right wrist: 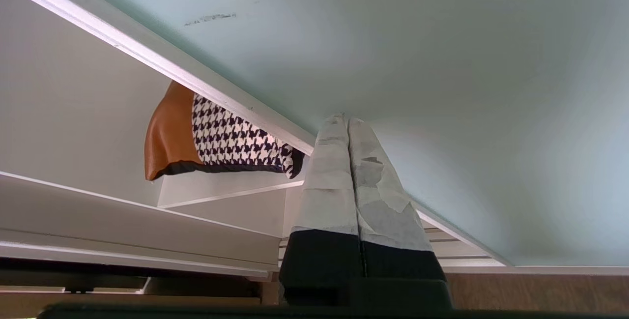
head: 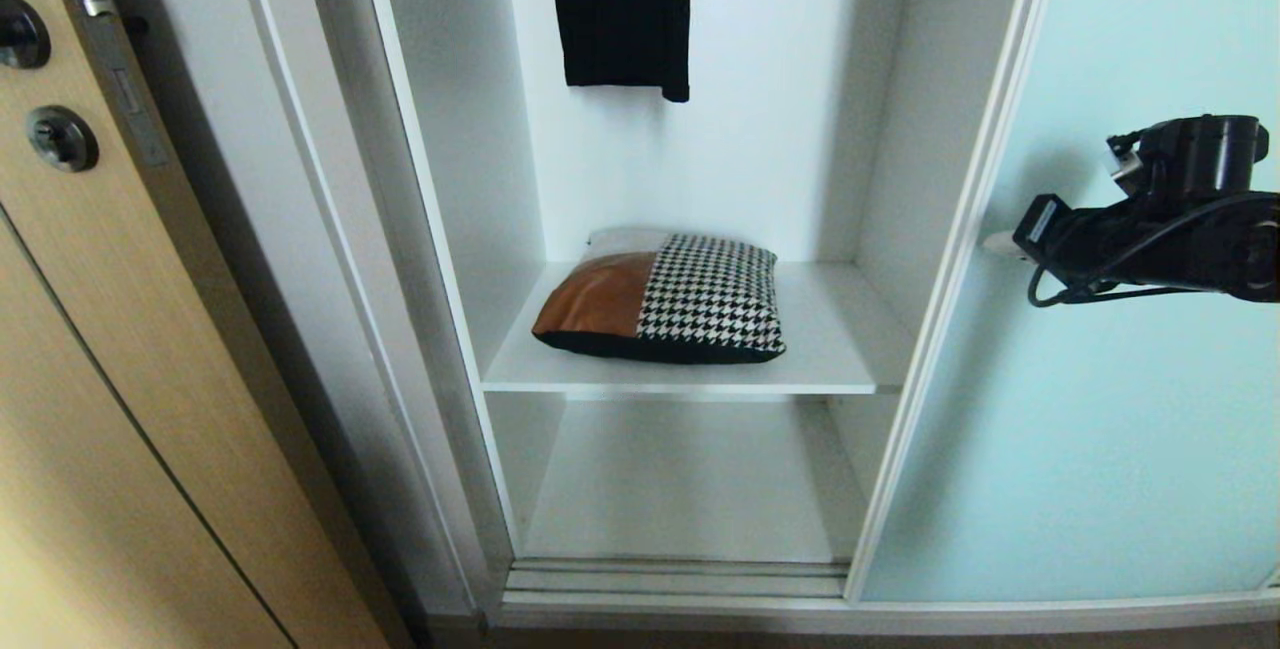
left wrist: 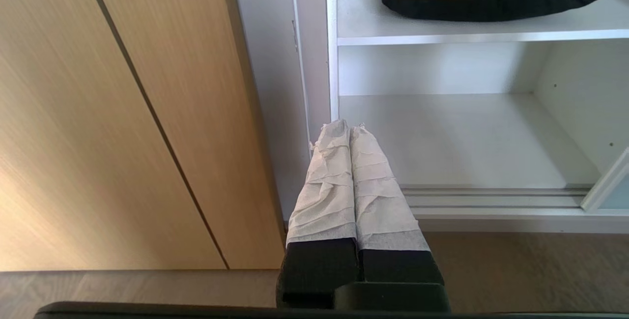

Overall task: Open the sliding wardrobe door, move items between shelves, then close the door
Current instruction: Close the door

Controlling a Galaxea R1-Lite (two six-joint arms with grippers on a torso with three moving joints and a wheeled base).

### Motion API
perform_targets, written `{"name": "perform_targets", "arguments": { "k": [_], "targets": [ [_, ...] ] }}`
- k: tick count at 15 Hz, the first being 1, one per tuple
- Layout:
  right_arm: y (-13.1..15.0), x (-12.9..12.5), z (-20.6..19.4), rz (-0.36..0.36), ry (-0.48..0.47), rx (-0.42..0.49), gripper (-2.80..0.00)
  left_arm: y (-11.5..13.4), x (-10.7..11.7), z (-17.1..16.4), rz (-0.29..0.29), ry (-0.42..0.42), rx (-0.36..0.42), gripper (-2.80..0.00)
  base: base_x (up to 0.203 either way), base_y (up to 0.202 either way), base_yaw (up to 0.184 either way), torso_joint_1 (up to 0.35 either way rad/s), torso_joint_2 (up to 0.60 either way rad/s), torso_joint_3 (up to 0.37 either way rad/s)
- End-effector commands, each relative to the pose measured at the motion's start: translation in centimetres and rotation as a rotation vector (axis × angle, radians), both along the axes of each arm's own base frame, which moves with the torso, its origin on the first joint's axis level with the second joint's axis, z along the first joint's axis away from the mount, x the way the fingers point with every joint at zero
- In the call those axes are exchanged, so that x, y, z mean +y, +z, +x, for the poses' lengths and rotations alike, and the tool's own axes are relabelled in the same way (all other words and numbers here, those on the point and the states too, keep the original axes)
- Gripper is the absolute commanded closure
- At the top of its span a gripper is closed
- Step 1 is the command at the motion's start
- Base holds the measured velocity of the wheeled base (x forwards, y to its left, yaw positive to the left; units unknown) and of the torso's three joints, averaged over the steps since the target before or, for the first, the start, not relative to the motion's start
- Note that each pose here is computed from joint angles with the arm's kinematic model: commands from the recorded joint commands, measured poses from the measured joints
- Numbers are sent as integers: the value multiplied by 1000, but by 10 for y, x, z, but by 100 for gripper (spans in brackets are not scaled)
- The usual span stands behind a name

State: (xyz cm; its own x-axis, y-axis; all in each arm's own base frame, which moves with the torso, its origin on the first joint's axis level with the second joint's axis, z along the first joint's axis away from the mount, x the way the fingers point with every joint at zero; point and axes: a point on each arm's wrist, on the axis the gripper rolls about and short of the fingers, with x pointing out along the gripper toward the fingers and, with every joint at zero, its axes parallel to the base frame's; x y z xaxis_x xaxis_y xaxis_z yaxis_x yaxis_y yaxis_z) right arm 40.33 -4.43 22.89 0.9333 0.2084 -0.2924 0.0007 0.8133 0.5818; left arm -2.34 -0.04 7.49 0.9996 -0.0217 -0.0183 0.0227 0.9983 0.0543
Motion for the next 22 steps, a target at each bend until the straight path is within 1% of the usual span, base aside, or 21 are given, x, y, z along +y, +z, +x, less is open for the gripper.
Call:
{"name": "perform_targets", "arguments": {
  "k": [1, 4, 7, 14, 18, 22],
  "targets": [
    [-4, 0, 4, 4, 1, 7, 0, 0, 0, 0, 1, 0, 2, 0, 0, 0, 0, 0, 0, 0],
    [-3, 1, 3, 5, 4, 9, 0, 0, 0, 0, 1, 0, 2, 0, 0, 0, 0, 0, 0, 0],
    [1, 11, -1, 4, 25, 7, 0, 0, 0, 0, 1, 0, 2, 0, 0, 0, 0, 0, 0, 0],
    [-5, 19, -2, 5, 43, 29, 0, 0, 0, 0, 1, 0, 2, 0, 0, 0, 0, 0, 0, 0],
    [-6, 35, 1, -5, 55, 29, 0, 0, 0, 0, 2, 0, 2, 0, 0, 0, 0, 0, 0, 0],
    [-5, 64, 0, -24, 84, 25, 0, 0, 0, 0, 2, 0, 2, 0, 0, 0, 0, 0, 0, 0]
  ]
}}
